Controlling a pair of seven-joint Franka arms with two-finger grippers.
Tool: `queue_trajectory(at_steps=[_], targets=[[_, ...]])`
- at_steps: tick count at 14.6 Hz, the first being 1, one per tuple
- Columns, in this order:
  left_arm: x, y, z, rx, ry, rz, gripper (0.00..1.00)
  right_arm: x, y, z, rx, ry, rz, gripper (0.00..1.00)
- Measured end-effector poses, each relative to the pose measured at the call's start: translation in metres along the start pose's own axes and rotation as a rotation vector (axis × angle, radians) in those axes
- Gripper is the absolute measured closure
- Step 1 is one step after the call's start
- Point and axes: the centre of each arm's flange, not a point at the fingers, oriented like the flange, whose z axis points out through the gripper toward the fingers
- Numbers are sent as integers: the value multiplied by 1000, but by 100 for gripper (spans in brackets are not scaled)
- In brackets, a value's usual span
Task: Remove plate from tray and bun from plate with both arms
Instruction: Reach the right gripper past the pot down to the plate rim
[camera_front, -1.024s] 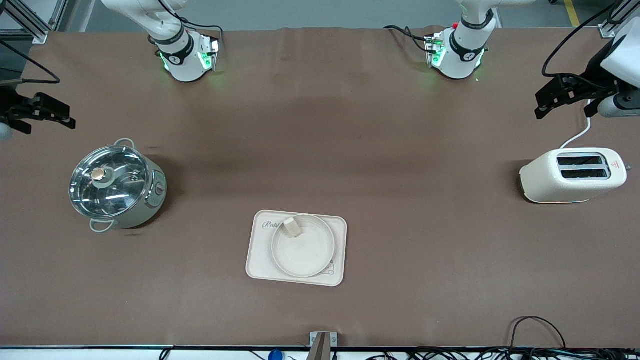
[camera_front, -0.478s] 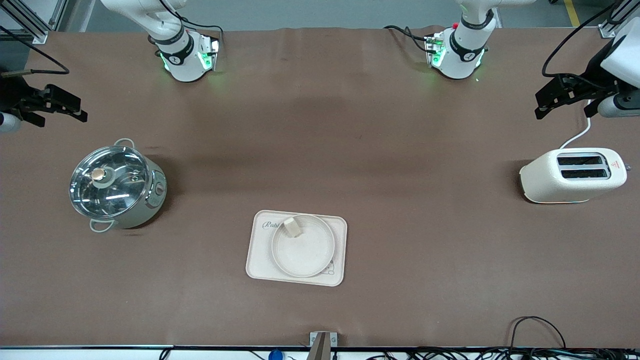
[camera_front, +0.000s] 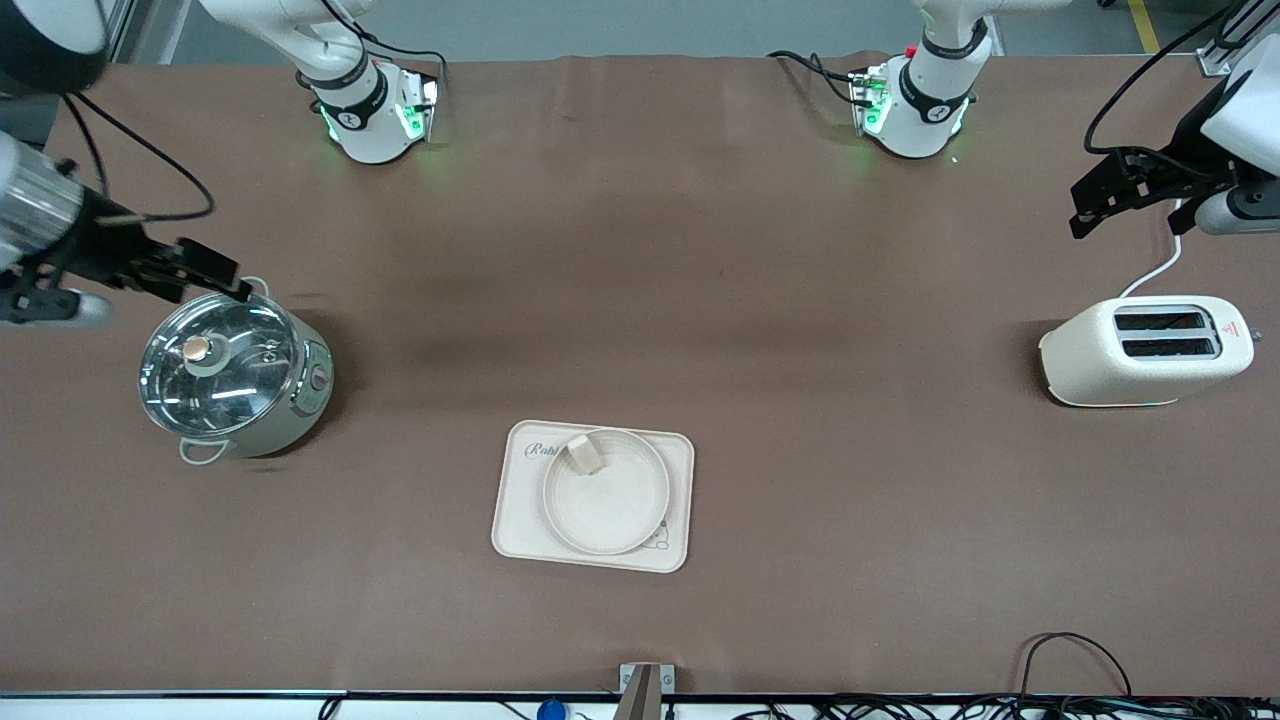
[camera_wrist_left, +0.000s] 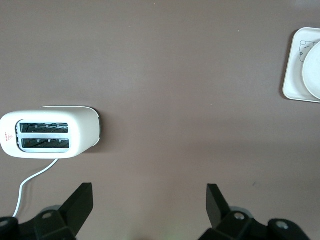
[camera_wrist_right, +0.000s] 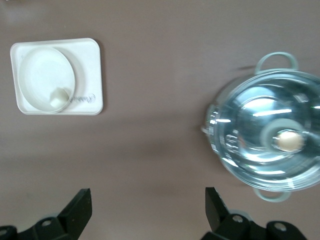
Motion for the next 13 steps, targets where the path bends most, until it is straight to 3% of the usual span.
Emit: queue_trajectory(at_steps=[2,6,13], targets=[[0,0,0,0,0,0,0,6,-36,37,8,5,17,0],[1,0,3,0,-5,0,0,33,-90,139,92,6,66,0],[1,0,-1,0,-2,-1,0,55,-140,295,145,98,127,0]])
